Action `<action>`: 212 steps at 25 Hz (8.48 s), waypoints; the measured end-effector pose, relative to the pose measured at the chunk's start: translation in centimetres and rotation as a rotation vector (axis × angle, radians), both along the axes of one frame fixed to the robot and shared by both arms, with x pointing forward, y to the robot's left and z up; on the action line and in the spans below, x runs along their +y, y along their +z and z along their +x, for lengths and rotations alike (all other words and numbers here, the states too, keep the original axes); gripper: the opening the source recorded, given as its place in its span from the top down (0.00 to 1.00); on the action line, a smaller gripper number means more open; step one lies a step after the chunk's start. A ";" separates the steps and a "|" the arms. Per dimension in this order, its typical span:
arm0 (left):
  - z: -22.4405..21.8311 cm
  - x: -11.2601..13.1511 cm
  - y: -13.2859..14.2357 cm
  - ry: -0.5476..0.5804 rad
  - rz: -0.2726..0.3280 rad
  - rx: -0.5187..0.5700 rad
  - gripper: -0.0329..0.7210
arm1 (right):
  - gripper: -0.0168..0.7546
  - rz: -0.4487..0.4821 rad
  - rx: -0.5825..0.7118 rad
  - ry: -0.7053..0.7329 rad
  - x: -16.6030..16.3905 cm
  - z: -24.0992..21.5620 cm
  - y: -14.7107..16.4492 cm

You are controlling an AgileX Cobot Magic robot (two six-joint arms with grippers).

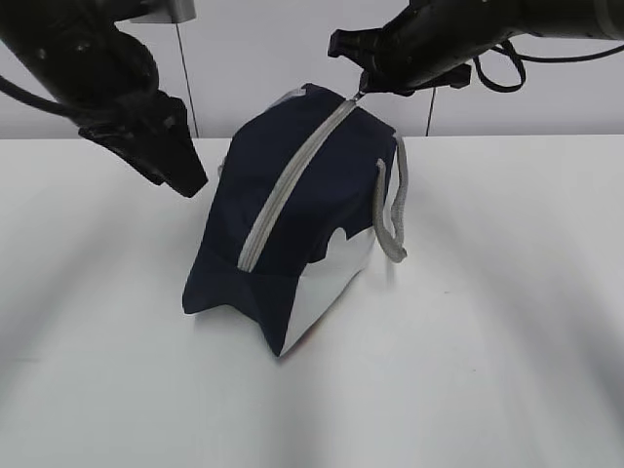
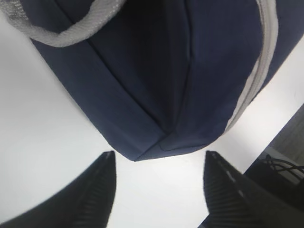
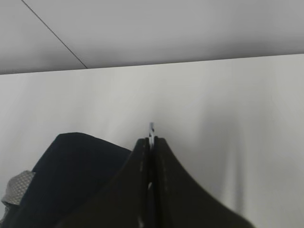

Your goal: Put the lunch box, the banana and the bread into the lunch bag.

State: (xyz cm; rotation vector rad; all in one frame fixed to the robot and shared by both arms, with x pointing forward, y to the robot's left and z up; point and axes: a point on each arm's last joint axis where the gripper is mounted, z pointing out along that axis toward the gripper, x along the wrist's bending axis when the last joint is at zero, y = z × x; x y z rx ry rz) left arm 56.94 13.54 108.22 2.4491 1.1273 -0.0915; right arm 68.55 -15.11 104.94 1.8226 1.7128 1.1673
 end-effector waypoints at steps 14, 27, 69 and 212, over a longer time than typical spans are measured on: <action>2.8 -1.9 6.6 0.029 -0.175 -0.154 0.27 | 0.98 0.072 0.046 -0.014 0.3 -0.2 -0.1; 7.3 -4.7 1.3 0.014 -0.251 -0.036 0.27 | 0.98 0.117 0.055 -0.023 0.5 -0.2 0.1; 2.2 -3.4 6.0 -0.012 -0.128 -0.145 0.94 | 0.98 0.121 0.065 -0.011 0.7 -0.1 1.6; -24.7 13.8 5.0 0.528 0.000 -0.302 0.38 | 0.52 -0.303 0.002 0.155 -14.1 -41.2 10.1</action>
